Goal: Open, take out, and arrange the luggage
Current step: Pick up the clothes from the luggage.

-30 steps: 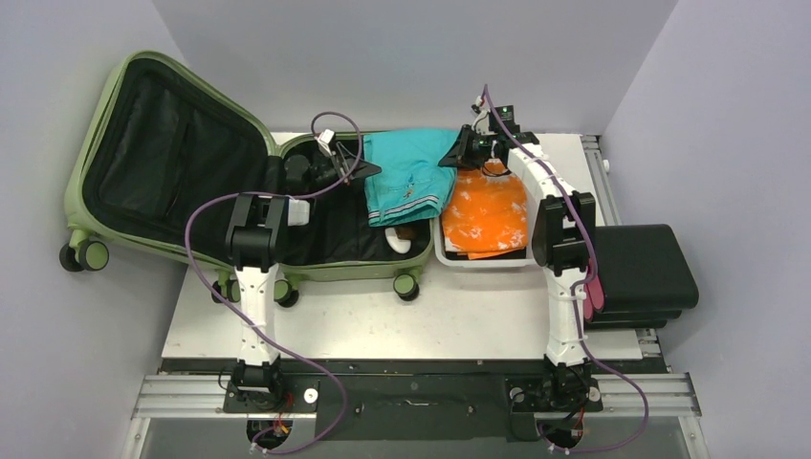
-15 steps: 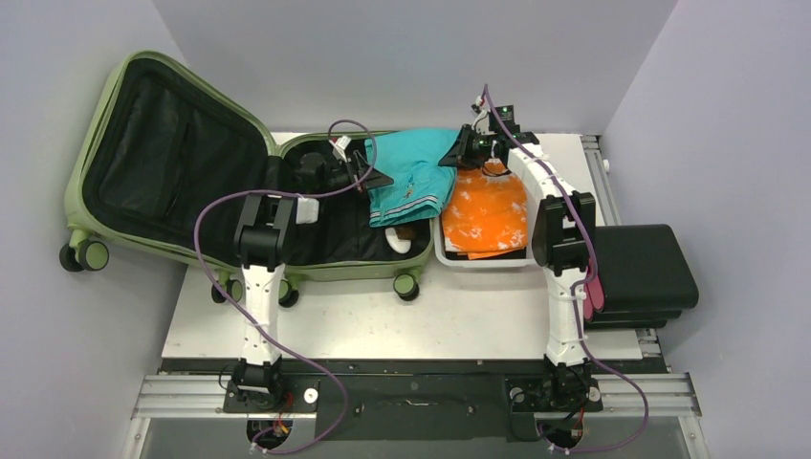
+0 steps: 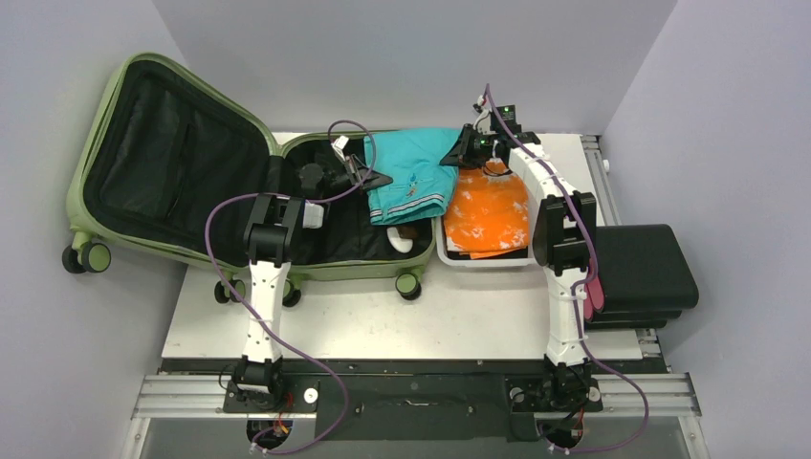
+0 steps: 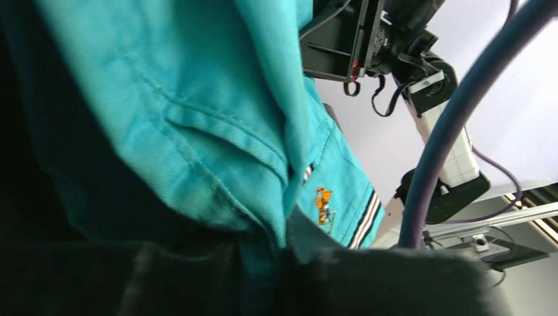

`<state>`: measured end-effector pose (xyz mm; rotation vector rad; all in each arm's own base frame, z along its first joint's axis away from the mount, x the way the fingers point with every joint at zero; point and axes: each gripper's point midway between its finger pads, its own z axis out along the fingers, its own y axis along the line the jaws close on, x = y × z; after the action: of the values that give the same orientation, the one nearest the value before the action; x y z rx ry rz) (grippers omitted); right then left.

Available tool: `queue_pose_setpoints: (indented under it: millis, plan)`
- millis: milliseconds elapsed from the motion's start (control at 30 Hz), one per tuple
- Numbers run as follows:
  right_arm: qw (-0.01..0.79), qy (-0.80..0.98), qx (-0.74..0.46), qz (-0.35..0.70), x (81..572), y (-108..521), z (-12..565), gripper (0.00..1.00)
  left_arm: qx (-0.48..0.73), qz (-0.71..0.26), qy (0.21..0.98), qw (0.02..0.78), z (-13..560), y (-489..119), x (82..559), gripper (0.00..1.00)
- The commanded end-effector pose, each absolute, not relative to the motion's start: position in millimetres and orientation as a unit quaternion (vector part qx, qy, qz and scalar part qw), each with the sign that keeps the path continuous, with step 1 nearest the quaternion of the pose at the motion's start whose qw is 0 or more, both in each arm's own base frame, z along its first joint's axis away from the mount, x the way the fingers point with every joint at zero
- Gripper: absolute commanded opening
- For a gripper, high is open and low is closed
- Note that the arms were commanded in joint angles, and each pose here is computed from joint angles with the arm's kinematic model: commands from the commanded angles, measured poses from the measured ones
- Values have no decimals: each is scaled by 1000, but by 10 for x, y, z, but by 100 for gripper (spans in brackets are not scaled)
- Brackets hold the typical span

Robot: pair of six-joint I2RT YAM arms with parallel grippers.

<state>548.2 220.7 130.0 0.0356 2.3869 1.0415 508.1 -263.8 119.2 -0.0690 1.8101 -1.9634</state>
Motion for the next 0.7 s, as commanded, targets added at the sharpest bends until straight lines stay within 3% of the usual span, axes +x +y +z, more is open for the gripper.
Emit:
queue_pose_setpoints:
  millis: [0,67,233,333,667]
  plan:
    - [324,878,23,351,5761,1964,1412,0,40,-731,631,257,1736,-2711,4935,1]
    - [324,877,17,354,5730,1982,1466,0,30,-725,637,261,1779,-2683,4978,0]
    - [317,874,-10,368,5560,1992,1651,28,5,-697,659,282,1808,-2566,5131,0]
    - [299,873,-11,384,5427,1961,1642,37,2,-696,654,295,1961,-2500,5180,0]
    - [244,860,6,448,5218,2201,1420,42,-5,-693,657,298,2136,-2556,5216,0]
